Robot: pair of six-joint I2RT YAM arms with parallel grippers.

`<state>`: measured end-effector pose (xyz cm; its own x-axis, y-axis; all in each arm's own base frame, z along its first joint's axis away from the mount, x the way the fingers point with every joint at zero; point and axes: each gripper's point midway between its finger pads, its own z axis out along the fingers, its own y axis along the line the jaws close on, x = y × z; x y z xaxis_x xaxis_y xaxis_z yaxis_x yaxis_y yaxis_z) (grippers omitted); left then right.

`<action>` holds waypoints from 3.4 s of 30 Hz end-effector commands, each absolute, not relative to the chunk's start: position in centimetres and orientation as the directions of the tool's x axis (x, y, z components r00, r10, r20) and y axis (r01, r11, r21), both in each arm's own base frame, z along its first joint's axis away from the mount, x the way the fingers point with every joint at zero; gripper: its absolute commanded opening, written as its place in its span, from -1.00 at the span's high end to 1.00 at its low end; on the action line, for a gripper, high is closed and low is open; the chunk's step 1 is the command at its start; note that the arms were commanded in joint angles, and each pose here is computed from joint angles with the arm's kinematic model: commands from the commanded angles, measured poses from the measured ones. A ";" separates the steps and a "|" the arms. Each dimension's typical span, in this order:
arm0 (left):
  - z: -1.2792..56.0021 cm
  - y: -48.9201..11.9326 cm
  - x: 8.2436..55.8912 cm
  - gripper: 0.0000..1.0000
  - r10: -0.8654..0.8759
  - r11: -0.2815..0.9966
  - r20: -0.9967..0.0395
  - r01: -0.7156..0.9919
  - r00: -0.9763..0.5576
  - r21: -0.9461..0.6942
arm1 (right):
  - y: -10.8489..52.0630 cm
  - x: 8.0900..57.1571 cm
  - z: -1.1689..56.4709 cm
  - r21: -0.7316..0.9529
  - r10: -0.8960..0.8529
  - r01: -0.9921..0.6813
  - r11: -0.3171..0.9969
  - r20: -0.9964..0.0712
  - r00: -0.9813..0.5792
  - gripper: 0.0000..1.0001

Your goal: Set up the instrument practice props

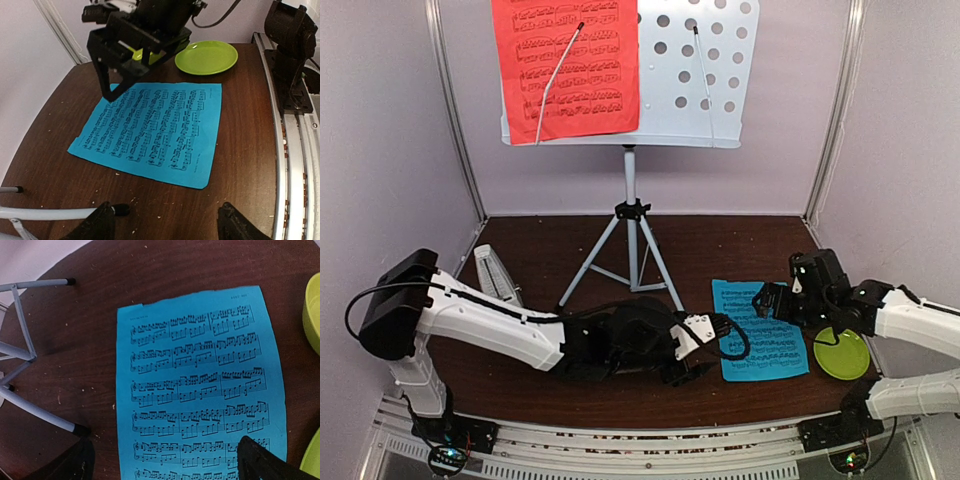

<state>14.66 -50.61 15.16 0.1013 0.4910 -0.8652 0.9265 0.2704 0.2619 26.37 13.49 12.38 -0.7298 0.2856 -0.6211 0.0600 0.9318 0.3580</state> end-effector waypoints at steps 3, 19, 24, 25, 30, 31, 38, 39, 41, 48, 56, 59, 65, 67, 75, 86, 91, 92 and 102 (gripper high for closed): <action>15.8 -53.2 13.3 -0.45 0.422 0.210 -0.899 0.951 0.120 0.226 | 14.8 26.1 7.7 0.429 0.340 0.107 0.897 -0.516 -0.786 -1.00; 11.8 -53.3 13.3 -0.44 0.479 0.188 -0.870 0.954 0.119 0.234 | 17.8 22.6 2.2 0.547 0.389 0.150 0.824 -0.353 -0.851 -1.00; 10.4 -54.2 13.3 -0.43 0.502 0.158 -0.853 0.954 0.144 0.254 | 18.2 22.2 5.0 0.592 0.400 0.112 0.798 -0.382 -0.833 -1.00; 10.1 -54.4 13.4 -0.42 0.508 0.154 -0.848 0.953 0.150 0.260 | 17.9 22.3 5.9 0.595 0.409 0.106 0.797 -0.400 -0.820 -1.00; 10.0 -55.9 14.5 -0.38 0.508 0.150 -0.846 0.950 0.162 0.272 | 15.4 22.4 10.2 0.589 0.466 0.118 0.800 -0.484 -0.741 -1.00; 10.1 -56.2 14.9 -0.36 0.506 0.154 -0.848 0.951 0.158 0.269 | 14.6 22.2 10.5 0.577 0.480 0.140 0.805 -0.493 -0.726 -1.00; 10.0 -57.7 17.7 -0.27 0.502 0.171 -0.856 0.957 0.121 0.236 | 10.7 20.6 8.2 0.524 0.577 0.329 0.786 -0.427 -0.697 -0.96; 9.9 -57.9 17.9 -0.25 0.508 0.173 -0.853 0.956 0.119 0.237 | 10.5 20.3 7.7 0.523 0.590 0.351 0.777 -0.409 -0.696 -0.95; 9.6 -58.2 18.4 -0.22 0.515 0.177 -0.849 0.955 0.114 0.236 | 10.1 19.7 7.0 0.520 0.620 0.398 0.756 -0.374 -0.689 -0.95; 8.6 -58.9 19.8 -0.15 0.526 0.193 -0.845 0.955 0.092 0.224 | 9.2 18.6 5.0 0.509 0.684 0.491 0.707 -0.318 -0.656 -0.93; 7.2 -59.4 20.3 -0.11 0.549 0.184 -0.833 0.961 0.076 0.209 | 10.0 18.2 2.0 0.474 0.703 0.551 0.686 -0.239 -0.670 -0.79; 6.7 -59.5 20.5 -0.07 0.552 0.183 -0.831 0.963 0.068 0.200 | 10.8 18.7 1.6 0.533 0.727 0.547 0.646 -0.210 -0.654 -0.64; 5.1 -59.6 20.4 0.11 0.561 0.165 -0.827 0.973 0.043 0.163 | 11.7 19.9 2.9 0.636 0.752 0.495 0.592 -0.214 -0.624 -0.31; 4.5 -59.7 20.3 0.20 0.570 0.156 -0.821 0.975 0.043 0.159 | 11.7 20.3 3.9 0.663 0.755 0.467 0.586 -0.235 -0.613 -0.25; 2.7 -59.7 20.0 0.51 0.588 0.127 -0.808 0.985 0.023 0.120 | 11.3 21.8 6.0 0.712 0.760 0.388 0.585 -0.315 -0.568 -0.16; 3.4 -59.9 20.0 0.58 0.583 0.113 -0.812 0.986 0.036 0.125 | 8.0 21.5 4.2 0.557 0.736 0.498 0.665 -0.376 -0.563 -0.30; 3.6 -59.7 20.1 0.60 0.591 0.110 -0.806 0.984 0.046 0.137 | 7.8 20.9 1.8 0.525 0.752 0.553 0.646 -0.316 -0.578 -0.30; 3.7 -59.7 20.1 0.60 0.592 0.109 -0.805 0.984 0.049 0.141 | 8.3 21.2 2.0 0.546 0.754 0.541 0.639 -0.306 -0.582 -0.30; 3.6 -59.2 20.7 0.63 0.594 0.113 -0.803 0.984 0.044 0.137 | 13.0 23.8 4.0 0.693 0.711 0.398 0.601 -0.236 -0.662 -0.17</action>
